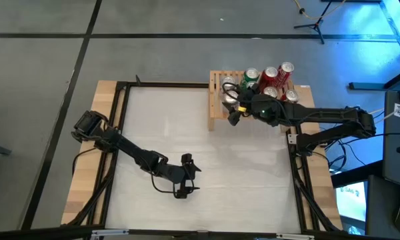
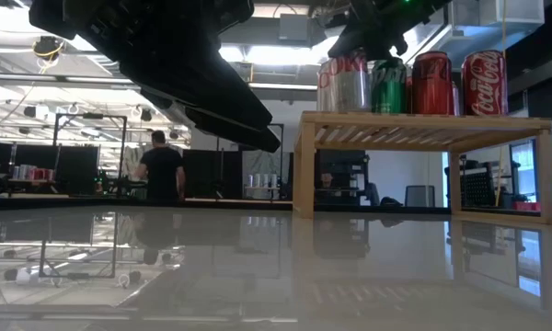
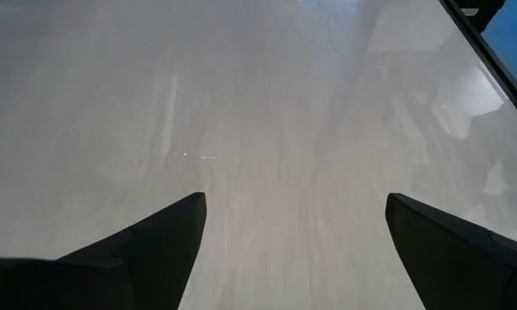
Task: Place canned beverage on shelf
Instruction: Put the silver soda can on the shelf aligned with the other silver soda can
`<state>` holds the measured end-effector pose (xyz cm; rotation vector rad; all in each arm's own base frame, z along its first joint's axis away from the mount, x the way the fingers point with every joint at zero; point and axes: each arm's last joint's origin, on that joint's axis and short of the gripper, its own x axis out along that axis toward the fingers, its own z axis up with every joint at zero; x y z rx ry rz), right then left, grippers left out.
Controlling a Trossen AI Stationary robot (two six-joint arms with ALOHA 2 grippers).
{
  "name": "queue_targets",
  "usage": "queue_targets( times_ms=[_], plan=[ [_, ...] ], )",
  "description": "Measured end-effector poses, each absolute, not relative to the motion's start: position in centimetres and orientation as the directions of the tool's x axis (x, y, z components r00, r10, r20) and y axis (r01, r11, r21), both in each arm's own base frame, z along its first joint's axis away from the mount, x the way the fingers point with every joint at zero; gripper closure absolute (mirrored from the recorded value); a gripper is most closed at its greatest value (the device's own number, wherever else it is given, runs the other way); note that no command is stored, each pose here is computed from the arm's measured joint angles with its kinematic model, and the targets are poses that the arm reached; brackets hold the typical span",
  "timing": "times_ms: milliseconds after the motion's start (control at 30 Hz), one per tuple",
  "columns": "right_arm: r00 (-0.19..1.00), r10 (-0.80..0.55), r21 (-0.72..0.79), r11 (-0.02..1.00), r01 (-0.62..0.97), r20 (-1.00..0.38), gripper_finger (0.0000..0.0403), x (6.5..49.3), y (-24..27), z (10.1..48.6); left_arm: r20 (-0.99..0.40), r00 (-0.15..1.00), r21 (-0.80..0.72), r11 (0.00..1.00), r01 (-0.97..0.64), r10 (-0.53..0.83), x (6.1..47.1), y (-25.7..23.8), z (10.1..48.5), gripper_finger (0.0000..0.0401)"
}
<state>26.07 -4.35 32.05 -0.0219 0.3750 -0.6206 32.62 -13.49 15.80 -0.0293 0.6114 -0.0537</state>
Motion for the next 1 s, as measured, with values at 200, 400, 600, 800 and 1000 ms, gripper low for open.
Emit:
queue_targets(
  times_ms=[200, 400, 600, 800, 1000],
  plan=[
    [0.748, -0.572, -0.126, 0.815, 0.566, -0.337, 0.0079, 26.09, -4.35, 32.01, -0.573, 0.818, -0.044, 0.998, 0.042, -0.059, 32.62, -13.49, 15.80, 0.0054],
    [0.744, -0.578, -0.099, 0.807, 0.583, -0.336, 0.0079, 26.08, -4.36, 31.98, -0.574, 0.816, -0.048, 0.998, 0.048, -0.067, 32.61, -13.52, 15.80, 0.0054],
    [0.744, -0.578, -0.076, 0.804, 0.590, -0.336, 0.0079, 26.08, -4.36, 31.97, -0.574, 0.816, -0.049, 0.998, 0.047, -0.067, 32.61, -13.52, 15.79, 0.0054],
    [0.749, -0.570, -0.065, 0.808, 0.585, -0.339, 0.0079, 26.09, -4.34, 31.96, -0.575, 0.815, -0.052, 0.997, 0.049, -0.070, 32.61, -13.53, 15.79, 0.0054],
    [0.748, -0.571, -0.063, 0.807, 0.587, -0.340, 0.0079, 26.09, -4.34, 31.95, -0.574, 0.816, -0.053, 0.997, 0.049, -0.071, 32.61, -13.53, 15.80, 0.0054]
  ],
)
